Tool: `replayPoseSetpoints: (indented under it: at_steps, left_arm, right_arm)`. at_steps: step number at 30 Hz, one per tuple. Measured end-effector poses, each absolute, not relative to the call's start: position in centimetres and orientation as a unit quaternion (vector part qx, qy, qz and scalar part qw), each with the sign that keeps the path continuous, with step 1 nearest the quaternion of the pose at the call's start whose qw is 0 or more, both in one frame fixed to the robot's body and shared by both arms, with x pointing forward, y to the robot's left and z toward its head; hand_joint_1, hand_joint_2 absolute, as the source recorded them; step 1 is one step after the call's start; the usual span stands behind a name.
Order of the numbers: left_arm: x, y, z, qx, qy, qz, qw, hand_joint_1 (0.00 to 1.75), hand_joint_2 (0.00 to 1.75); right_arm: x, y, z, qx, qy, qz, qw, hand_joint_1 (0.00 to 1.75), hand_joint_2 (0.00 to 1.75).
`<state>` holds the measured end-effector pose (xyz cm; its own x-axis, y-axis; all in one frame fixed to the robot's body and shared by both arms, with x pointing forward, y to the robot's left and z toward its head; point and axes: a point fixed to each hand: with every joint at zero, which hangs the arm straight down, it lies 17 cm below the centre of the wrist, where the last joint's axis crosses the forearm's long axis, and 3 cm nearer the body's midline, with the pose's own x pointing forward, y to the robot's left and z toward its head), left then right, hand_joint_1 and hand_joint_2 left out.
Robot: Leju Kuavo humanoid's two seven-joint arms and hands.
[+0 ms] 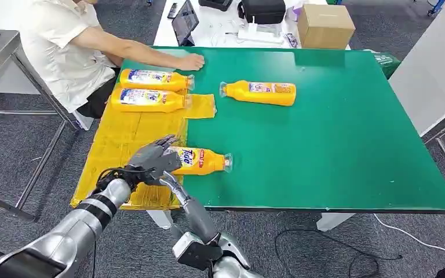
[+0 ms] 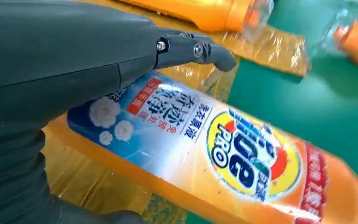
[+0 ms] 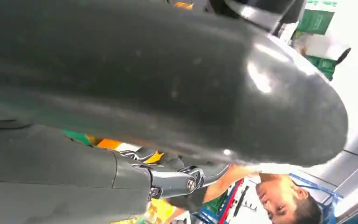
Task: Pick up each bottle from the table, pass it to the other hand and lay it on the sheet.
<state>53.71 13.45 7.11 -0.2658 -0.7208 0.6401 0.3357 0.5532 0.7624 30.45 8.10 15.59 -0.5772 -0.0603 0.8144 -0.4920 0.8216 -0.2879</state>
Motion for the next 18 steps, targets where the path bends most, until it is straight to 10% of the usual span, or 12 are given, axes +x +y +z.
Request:
replayPoseSetpoints:
  at_steps: [18]
  left_arm:
    - [52.8,20.7,11.6,-0.050,-0.722,0.086,0.684,0.00,1.75]
  right_arm:
    - [29.5,8.4,15.1,0.165,-0.849,0.264,0.426,0.00,0.00]
